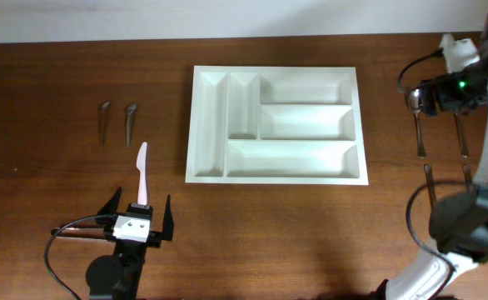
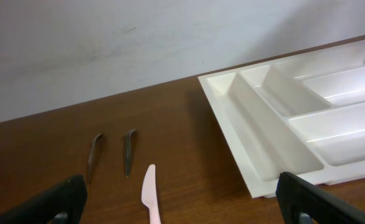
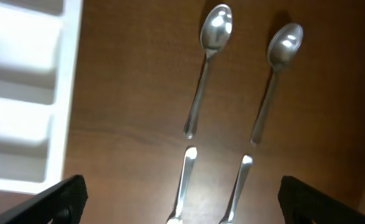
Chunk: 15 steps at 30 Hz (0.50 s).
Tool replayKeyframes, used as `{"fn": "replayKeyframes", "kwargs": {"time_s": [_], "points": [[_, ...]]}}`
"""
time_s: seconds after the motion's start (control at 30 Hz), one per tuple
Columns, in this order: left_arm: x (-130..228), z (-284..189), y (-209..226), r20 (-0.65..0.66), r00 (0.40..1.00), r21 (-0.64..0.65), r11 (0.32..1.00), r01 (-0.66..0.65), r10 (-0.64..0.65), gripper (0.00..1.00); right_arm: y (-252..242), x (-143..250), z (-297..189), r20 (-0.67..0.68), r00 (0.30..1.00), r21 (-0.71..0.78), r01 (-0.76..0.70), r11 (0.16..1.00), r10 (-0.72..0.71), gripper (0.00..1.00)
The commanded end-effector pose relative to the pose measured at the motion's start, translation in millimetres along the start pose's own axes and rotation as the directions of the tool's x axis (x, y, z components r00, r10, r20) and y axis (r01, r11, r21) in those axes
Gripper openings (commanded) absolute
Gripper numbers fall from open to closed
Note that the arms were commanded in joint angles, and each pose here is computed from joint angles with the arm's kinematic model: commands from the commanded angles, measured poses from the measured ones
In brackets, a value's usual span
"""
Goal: Pack container
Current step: 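Move the right gripper over the left silver spoon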
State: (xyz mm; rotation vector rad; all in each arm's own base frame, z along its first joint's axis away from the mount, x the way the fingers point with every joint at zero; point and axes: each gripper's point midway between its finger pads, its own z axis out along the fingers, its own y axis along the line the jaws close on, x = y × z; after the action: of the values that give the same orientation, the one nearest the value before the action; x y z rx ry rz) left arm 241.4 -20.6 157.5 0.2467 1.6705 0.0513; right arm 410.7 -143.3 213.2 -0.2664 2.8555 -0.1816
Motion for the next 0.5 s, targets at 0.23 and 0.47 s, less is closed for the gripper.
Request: {"fn": "replayKeyframes", "kwargs": {"time_s": [0.23, 0.47], "points": [[1.8, 0.2, 2.7, -0.002, 1.0, -0.015, 1.0, -0.007, 0.007, 0.99, -30.5, -9.4, 56.7, -0.02, 0.997, 0.007, 0.08, 0.997, -0.08, 0.99], [1.8, 0.2, 2.8, -0.002, 1.0, -0.016, 1.0, -0.008, 0.007, 0.99, -53.9, 8.4, 84.2, -0.018, 1.0, -0.069, -0.012, 0.998, 0.011, 0.99]]}}
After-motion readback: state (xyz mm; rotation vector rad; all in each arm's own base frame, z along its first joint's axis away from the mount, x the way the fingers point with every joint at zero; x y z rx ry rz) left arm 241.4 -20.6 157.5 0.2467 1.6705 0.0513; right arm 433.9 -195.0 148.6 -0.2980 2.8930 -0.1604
